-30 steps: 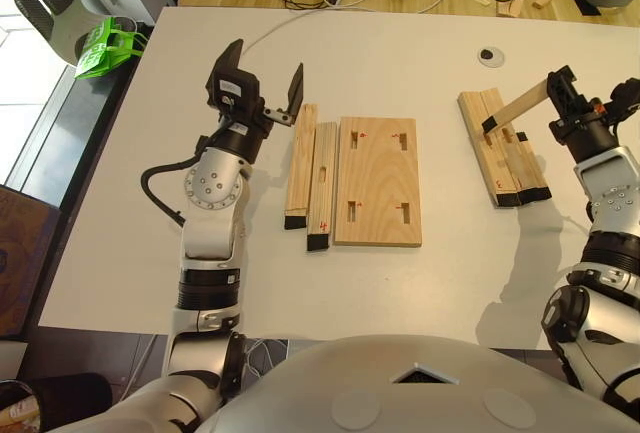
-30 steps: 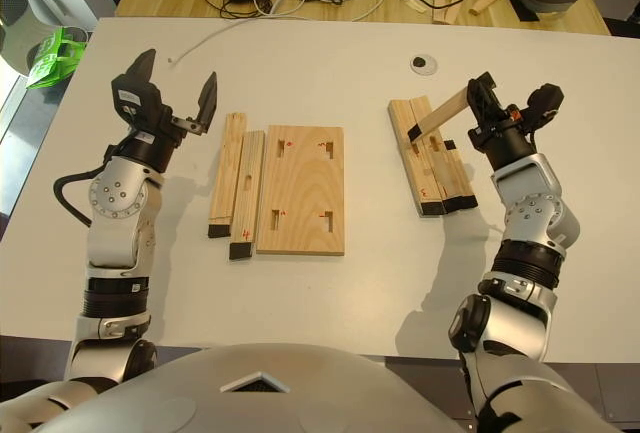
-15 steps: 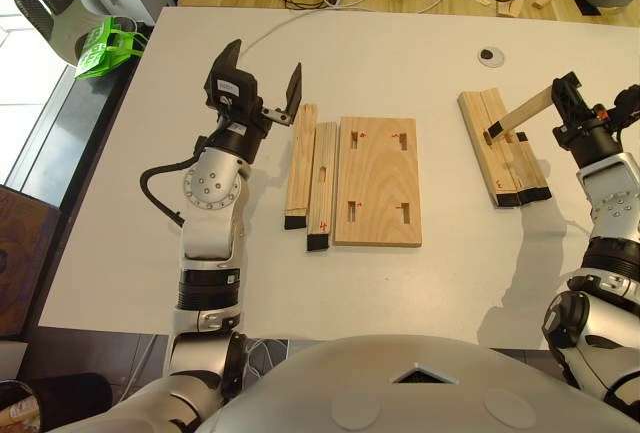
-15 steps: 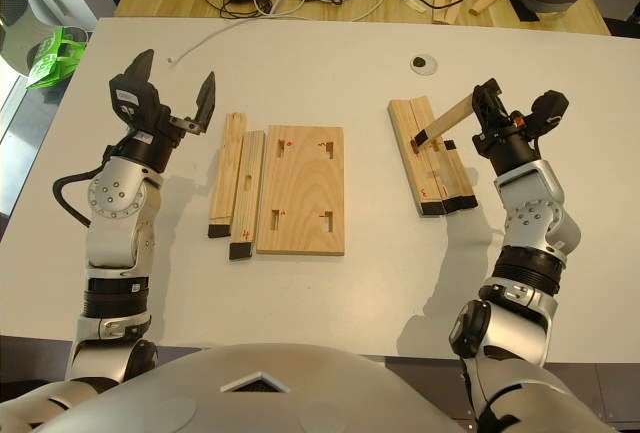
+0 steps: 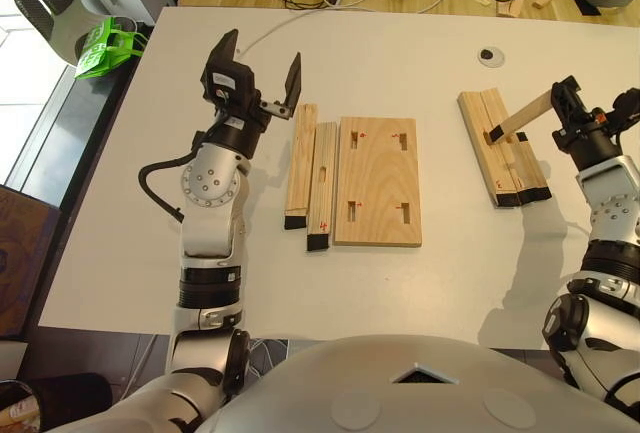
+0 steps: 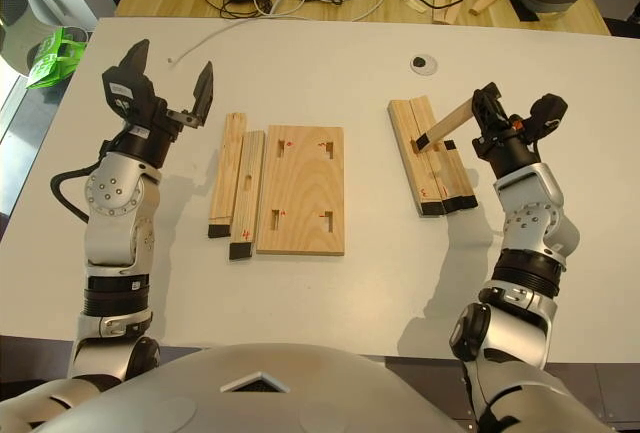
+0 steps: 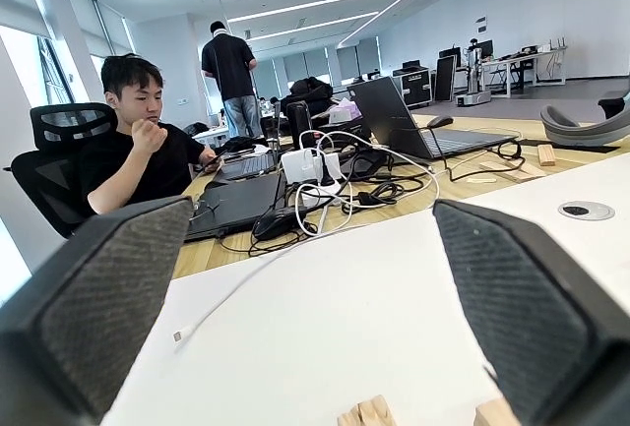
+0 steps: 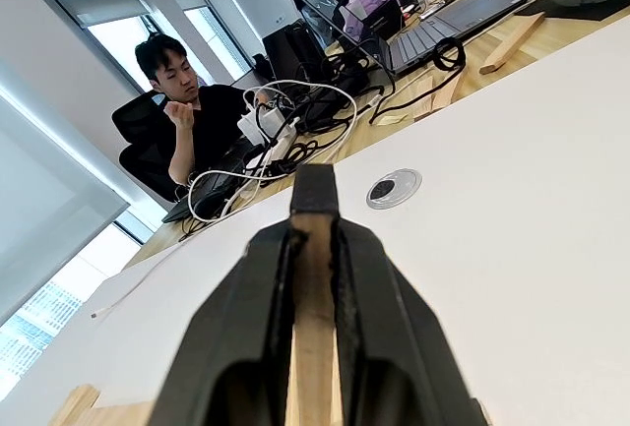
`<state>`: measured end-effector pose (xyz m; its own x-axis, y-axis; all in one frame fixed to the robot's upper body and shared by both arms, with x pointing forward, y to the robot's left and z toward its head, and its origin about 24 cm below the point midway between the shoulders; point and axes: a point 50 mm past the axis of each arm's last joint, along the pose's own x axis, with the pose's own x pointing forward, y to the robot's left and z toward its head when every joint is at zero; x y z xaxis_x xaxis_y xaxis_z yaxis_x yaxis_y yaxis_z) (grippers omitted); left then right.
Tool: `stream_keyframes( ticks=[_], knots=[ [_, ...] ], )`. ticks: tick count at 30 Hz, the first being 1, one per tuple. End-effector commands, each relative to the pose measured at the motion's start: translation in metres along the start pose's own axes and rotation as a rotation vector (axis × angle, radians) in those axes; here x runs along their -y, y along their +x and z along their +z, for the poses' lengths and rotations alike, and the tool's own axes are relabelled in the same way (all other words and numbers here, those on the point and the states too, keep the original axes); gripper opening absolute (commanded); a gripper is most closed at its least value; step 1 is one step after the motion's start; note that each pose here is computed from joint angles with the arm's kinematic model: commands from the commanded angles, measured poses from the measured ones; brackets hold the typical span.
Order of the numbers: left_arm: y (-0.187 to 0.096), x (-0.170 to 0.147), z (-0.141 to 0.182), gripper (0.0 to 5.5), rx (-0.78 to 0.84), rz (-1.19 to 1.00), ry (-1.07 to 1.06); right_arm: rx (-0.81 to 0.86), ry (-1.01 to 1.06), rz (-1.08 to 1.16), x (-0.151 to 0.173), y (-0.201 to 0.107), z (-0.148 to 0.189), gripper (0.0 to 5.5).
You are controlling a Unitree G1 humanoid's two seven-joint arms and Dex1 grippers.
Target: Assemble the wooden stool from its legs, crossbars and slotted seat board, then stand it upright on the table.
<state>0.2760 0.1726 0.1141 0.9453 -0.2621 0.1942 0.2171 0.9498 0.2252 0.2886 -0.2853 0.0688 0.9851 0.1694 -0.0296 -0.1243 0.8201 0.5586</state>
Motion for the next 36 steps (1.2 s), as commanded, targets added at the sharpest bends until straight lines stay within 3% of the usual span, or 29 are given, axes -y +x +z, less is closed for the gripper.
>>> stream_keyframes(
  ticks=[1, 21, 30, 36],
  knots=[
    [0.002, 0.000, 0.001, 4.52, 0.005, 0.006, -0.005, 0.005, -0.002, 0.010, -0.003, 0.004, 0.002, 0.38],
    [0.002, 0.003, 0.000, 4.52, 0.004, 0.017, -0.021, -0.031, -0.086, 0.002, -0.004, 0.006, -0.003, 0.38],
    [0.001, 0.003, -0.002, 4.52, -0.003, 0.027, -0.022, -0.167, -0.477, 0.162, -0.026, -0.011, -0.034, 0.38],
    [0.000, 0.001, -0.002, 4.52, -0.006, 0.024, -0.019, -0.228, -0.661, 0.124, -0.025, -0.035, -0.083, 0.38]
  ],
)
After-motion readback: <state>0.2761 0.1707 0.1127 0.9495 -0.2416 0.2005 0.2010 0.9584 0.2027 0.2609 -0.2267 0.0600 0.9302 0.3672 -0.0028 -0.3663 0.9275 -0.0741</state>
